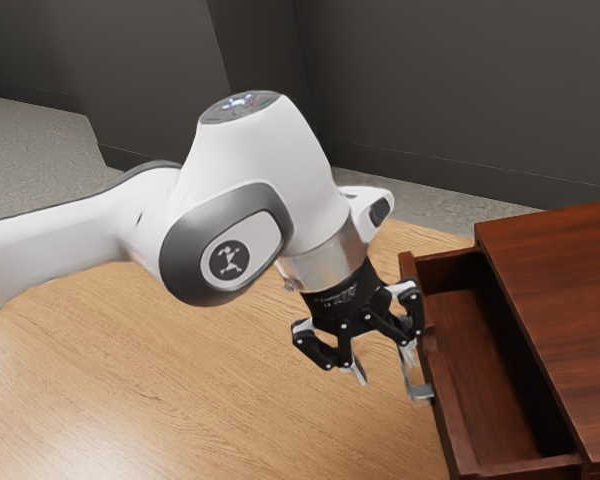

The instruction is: Pull the drawer handle with one arm to open the drawer

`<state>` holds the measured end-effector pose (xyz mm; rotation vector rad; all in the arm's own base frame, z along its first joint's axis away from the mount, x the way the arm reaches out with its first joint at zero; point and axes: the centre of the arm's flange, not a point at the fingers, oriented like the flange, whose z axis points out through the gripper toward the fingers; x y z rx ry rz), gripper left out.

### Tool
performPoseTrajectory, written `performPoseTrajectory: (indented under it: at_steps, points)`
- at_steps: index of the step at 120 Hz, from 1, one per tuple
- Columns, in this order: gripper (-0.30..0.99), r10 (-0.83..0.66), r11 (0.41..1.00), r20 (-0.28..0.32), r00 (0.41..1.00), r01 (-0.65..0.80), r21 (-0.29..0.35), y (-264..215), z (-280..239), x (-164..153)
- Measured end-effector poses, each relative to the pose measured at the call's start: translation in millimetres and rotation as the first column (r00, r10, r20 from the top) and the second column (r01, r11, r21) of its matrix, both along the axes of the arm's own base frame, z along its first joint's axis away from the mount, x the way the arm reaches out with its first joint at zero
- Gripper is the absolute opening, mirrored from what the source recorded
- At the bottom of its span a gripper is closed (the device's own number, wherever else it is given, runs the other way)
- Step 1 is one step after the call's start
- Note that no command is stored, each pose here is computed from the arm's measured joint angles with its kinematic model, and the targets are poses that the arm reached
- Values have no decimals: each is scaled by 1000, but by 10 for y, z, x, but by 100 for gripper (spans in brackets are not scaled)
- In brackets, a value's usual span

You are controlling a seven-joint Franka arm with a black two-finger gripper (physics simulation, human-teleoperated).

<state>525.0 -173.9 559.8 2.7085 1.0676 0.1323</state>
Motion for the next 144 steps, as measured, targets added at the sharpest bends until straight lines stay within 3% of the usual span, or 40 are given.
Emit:
performPoseTrajectory:
  at_steps: [101,144]
  points:
    - [32,-8,1000,5,1000,8,-1,574,12,-274]
    - [32,-35,999,18,999,35,-16,579,67,-288]
